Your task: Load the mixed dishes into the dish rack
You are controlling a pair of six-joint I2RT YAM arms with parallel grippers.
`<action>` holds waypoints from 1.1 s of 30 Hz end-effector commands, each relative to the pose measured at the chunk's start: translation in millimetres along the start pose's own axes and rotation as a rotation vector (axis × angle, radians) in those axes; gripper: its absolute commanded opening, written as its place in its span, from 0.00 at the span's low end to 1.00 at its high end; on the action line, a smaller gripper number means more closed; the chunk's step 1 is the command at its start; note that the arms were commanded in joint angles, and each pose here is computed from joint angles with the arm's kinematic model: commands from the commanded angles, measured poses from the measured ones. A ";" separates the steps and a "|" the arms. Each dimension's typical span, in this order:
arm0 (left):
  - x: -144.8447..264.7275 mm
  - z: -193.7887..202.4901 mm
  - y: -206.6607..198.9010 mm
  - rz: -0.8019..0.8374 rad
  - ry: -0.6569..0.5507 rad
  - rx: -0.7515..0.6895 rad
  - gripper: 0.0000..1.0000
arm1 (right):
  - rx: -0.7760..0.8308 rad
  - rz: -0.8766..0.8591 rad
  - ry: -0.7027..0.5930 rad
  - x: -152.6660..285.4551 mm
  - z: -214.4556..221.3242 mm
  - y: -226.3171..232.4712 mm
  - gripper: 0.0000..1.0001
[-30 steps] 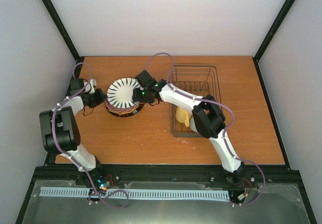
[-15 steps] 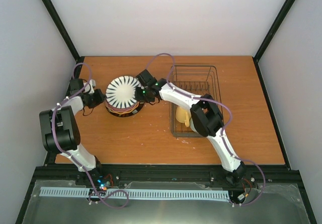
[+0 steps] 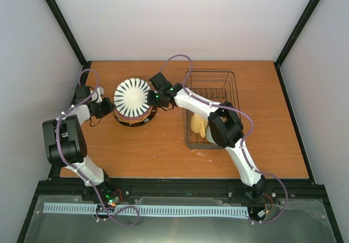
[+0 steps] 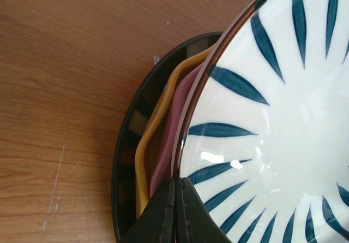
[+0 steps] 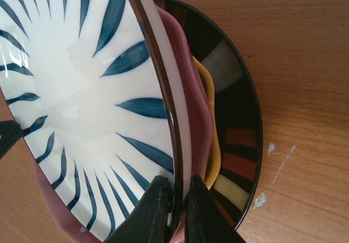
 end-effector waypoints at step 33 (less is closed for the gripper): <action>20.7 -21.7 -20.7 -0.011 -0.112 -0.072 0.59 | -0.002 -0.380 -0.057 50.1 -4.1 44.4 0.03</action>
Point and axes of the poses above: each gripper's point midway between its finger pads, its own x axis back along the fingers, its own y axis along the line the jaws close on, z = x × y, the point moved 2 cm from there along x, back along the fingers, and after that the axes turned 10 degrees about x, right-handed, at the moved point
